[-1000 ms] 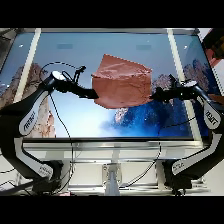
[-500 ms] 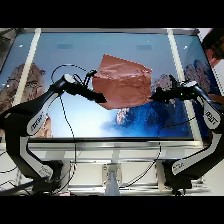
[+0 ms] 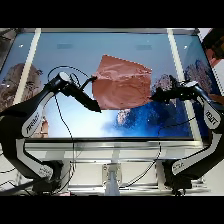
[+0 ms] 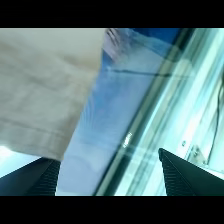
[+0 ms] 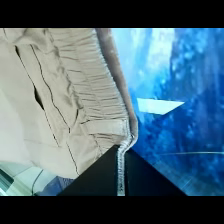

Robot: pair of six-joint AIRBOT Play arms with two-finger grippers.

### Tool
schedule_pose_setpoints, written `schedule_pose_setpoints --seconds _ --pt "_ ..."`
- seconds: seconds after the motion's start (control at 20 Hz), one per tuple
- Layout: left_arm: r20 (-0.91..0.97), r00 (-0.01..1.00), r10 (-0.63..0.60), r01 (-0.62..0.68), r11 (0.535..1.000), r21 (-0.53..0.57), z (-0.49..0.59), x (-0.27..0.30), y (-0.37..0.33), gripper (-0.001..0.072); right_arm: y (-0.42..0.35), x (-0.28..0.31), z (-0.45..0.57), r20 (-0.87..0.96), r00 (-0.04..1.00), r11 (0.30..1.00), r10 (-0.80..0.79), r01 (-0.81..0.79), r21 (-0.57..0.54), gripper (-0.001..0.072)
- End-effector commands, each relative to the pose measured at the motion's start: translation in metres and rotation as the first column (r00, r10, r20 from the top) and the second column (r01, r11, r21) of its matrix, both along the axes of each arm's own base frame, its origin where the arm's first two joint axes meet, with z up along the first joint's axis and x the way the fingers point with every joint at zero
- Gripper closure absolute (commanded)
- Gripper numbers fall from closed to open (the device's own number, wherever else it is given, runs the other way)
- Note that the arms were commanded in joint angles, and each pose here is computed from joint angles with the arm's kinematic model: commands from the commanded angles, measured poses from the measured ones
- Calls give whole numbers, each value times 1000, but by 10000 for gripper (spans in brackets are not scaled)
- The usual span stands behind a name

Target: Fold the clothes and pants, and hang the long-sleeved shirts on hangers.

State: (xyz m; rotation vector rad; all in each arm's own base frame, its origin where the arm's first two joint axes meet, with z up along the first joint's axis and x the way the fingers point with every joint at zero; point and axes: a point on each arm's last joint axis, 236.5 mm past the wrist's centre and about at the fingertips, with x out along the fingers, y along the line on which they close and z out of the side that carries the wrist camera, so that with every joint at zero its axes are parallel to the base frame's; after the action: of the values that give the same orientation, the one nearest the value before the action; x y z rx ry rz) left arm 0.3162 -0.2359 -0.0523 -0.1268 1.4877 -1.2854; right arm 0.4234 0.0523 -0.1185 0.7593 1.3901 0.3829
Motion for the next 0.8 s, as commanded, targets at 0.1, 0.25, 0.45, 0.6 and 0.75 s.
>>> schedule_pose_setpoints --seconds 0.1,0.25,0.45,0.6,0.75 --pt "14 998 56 -56 998 -6 3 14 17 20 2 -2 2 -6 1000 1000 9 -8 9 688" --pt "25 997 75 -75 997 13 -1 20 26 20 2 -3 2 -7 1000 1000 10 -10 10 688" --pt "39 984 174 -179 956 232 -33 34 64 31 2 -3 2 -7 1000 1000 11 -11 9 688" --pt "39 928 370 -367 894 257 -42 57 62 30 2 -3 2 -7 1000 1000 11 -11 8 688" --pt "-38 905 423 -406 887 220 -49 45 40 30 2 -2 1 -6 1000 1000 10 -10 7 688"
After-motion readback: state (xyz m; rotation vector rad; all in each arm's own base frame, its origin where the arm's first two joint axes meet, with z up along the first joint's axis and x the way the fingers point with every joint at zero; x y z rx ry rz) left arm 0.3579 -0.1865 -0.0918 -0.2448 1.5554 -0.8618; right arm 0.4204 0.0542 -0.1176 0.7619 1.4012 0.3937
